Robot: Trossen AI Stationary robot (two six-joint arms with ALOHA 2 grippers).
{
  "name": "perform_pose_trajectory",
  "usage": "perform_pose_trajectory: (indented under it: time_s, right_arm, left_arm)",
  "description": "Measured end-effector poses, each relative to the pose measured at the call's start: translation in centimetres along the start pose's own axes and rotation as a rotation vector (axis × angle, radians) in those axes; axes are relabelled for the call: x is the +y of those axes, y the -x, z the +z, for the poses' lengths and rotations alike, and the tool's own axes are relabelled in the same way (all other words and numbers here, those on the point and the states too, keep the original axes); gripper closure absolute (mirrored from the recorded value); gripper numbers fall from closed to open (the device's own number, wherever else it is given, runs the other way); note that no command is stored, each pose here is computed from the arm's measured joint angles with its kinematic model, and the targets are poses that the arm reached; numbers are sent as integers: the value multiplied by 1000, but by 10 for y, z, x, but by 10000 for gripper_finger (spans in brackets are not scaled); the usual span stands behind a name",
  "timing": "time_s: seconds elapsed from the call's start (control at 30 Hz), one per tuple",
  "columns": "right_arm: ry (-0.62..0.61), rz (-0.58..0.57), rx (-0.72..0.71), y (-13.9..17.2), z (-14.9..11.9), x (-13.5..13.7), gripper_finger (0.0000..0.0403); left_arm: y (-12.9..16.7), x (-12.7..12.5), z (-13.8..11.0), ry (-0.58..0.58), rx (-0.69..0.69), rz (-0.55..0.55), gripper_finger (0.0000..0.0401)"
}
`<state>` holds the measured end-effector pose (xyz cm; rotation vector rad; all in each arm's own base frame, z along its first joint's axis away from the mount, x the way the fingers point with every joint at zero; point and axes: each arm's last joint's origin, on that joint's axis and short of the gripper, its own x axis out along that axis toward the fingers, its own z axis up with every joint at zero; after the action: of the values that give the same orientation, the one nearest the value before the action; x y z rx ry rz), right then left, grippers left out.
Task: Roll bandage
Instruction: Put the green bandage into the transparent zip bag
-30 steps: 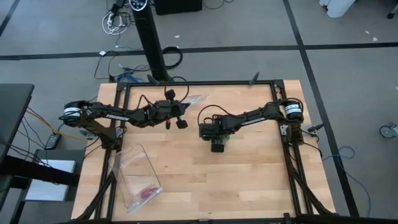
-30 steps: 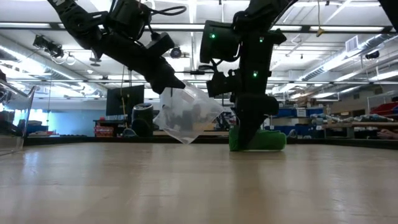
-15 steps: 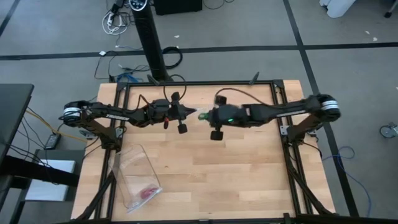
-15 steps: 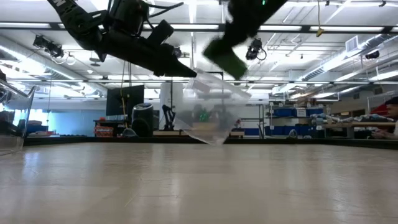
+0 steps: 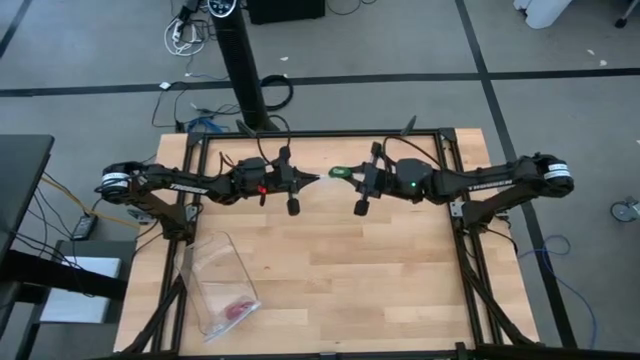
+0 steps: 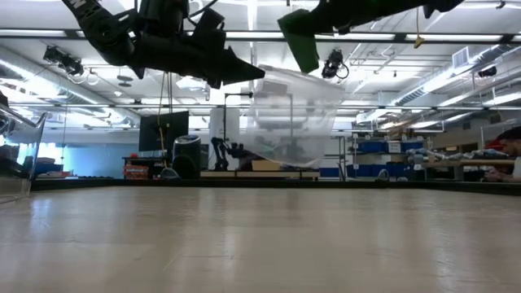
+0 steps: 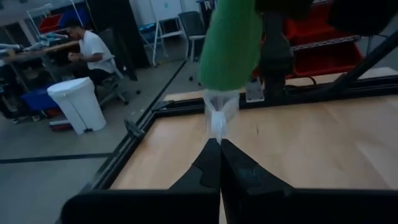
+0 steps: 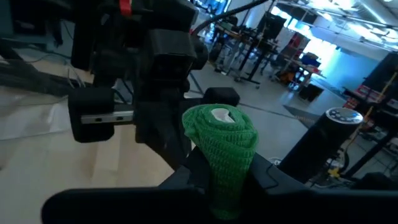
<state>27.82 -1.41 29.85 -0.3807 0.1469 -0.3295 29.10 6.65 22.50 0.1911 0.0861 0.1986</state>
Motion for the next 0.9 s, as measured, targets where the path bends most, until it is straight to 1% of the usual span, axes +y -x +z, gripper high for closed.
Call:
perform_pose_trajectory:
  time_s: [0.17, 0.27, 0.4, 0.57, 0.63, 0.77, 0.9]
  right_arm:
    - [2, 13, 13, -5, -5, -4, 368]
    - [2, 40, 10, -7, -9, -10, 368]
    - [25, 122, -8, -9, -12, -15, 368]
    - [44, 265, -38, -11, -18, -24, 368]
    - [42, 300, -50, -12, -20, -28, 368]
    - [11, 344, -34, -12, -26, -34, 368]
    - [-72, 377, -30, -12, -26, -35, 368]
  left_arm:
    - [0, 0, 1, 4, -12, 0, 400]
    - [0, 0, 2, 6, -18, -8, 400]
    - [0, 0, 2, 5, -28, -10, 400]
    - [0, -1, 5, 4, -55, -46, 400]
    - [0, -1, 5, 7, -63, -49, 400]
    - [0, -1, 7, 10, -81, -54, 400]
    - [0, -1, 7, 10, -77, -48, 400]
